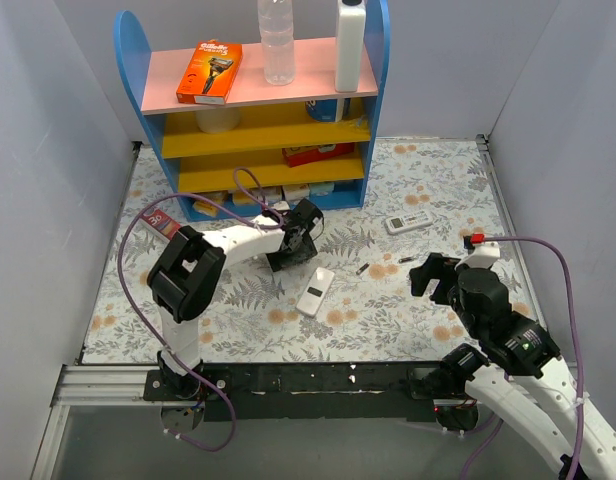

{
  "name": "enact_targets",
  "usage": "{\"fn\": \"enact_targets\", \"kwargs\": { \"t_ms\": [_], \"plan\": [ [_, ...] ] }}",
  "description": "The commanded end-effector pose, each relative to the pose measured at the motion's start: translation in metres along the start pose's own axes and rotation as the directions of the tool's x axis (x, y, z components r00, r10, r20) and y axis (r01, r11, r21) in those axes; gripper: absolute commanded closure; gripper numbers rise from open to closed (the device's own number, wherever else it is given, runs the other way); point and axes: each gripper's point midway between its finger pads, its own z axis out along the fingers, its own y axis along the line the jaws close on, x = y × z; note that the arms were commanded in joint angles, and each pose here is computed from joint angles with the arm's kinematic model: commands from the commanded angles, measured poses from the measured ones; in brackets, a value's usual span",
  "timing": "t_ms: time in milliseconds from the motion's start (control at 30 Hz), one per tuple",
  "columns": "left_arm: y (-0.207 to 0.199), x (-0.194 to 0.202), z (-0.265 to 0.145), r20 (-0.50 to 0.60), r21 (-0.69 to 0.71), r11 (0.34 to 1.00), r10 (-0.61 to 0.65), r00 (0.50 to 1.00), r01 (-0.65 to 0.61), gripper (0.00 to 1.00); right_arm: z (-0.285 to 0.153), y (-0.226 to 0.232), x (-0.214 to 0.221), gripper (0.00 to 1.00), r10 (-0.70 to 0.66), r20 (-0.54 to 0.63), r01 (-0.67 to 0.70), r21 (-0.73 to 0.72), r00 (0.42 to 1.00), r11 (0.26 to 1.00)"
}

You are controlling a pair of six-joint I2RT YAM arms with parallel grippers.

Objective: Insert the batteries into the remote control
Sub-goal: Adjust the remote control at the center of the board, then reset both arms

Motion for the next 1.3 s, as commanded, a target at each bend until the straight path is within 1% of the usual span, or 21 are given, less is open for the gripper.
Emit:
{"fn": "enact_targets", "kwargs": {
  "t_ms": [0, 33, 133, 167, 233, 267, 300, 333, 533, 667, 767, 933, 1133, 1267],
  "plan": [
    [0.026, -0.030, -0.026, 0.101, -0.035, 0.998, 0.047, 0.994, -0.043, 0.29, 0.001, -0.004, -0.018, 0.09, 0.037, 0.075, -0.041, 0.042, 0.996, 0.998],
    [0.024, -0.035, -0.032, 0.117, -0.020, 0.999, 0.052, 0.992, -0.050, 0.24, 0.001, -0.005, -0.020, 0.09, 0.039, 0.084, -0.043, 0.049, 0.996, 0.998],
    [0.014, -0.054, -0.059, 0.182, 0.058, 0.997, 0.029, 0.983, -0.040, 0.17, -0.002, -0.011, -0.026, 0.09, 0.048, 0.113, -0.056, 0.073, 0.992, 0.996],
    [0.012, -0.058, -0.066, 0.197, 0.081, 0.996, 0.022, 0.980, -0.038, 0.09, -0.003, -0.014, -0.027, 0.08, 0.050, 0.120, -0.061, 0.085, 0.991, 0.995],
    [0.010, -0.069, -0.084, 0.237, 0.121, 0.992, 0.014, 0.971, -0.044, 0.06, -0.006, -0.014, -0.031, 0.09, 0.064, 0.132, -0.076, 0.089, 0.989, 0.993],
    [0.010, -0.072, -0.089, 0.250, 0.133, 0.990, 0.008, 0.968, -0.043, 0.02, -0.007, -0.016, -0.031, 0.09, 0.066, 0.129, -0.078, 0.096, 0.990, 0.992],
    [0.011, -0.076, -0.094, 0.264, 0.139, 0.989, 0.003, 0.964, -0.041, 0.02, -0.008, -0.016, -0.032, 0.08, 0.078, 0.132, -0.091, 0.097, 0.988, 0.991],
    [0.014, -0.081, -0.106, 0.289, 0.158, 0.987, -0.013, 0.957, -0.035, 0.02, -0.011, -0.015, -0.036, 0.08, 0.086, 0.137, -0.099, 0.093, 0.987, 0.991],
    [0.026, -0.100, -0.144, 0.391, 0.239, 0.971, -0.067, 0.918, -0.031, 0.02, -0.020, -0.016, -0.039, 0.07, 0.113, 0.142, -0.126, 0.083, 0.983, 0.989],
    [0.041, -0.109, -0.178, 0.465, 0.321, 0.947, -0.135, 0.875, -0.024, 0.02, -0.026, -0.017, -0.045, 0.07, 0.127, 0.164, -0.141, 0.074, 0.978, 0.987],
    [0.048, -0.113, -0.194, 0.502, 0.365, 0.930, -0.163, 0.850, -0.037, 0.02, -0.027, -0.017, -0.044, 0.06, 0.132, 0.152, -0.145, 0.078, 0.979, 0.986],
    [0.073, -0.118, -0.228, 0.568, 0.437, 0.898, -0.241, 0.787, -0.040, 0.02, -0.028, -0.012, -0.047, 0.05, 0.135, 0.152, -0.145, 0.058, 0.979, 0.988],
    [0.096, -0.121, -0.254, 0.609, 0.503, 0.864, -0.327, 0.723, -0.033, 0.02, -0.034, -0.009, -0.060, 0.05, 0.115, 0.193, -0.123, 0.031, 0.974, 0.992],
    [0.101, -0.121, -0.259, 0.611, 0.519, 0.854, -0.346, 0.712, -0.030, 0.02, -0.036, -0.003, -0.068, 0.03, 0.093, 0.214, -0.095, -0.004, 0.972, 0.995]
  ]
}}
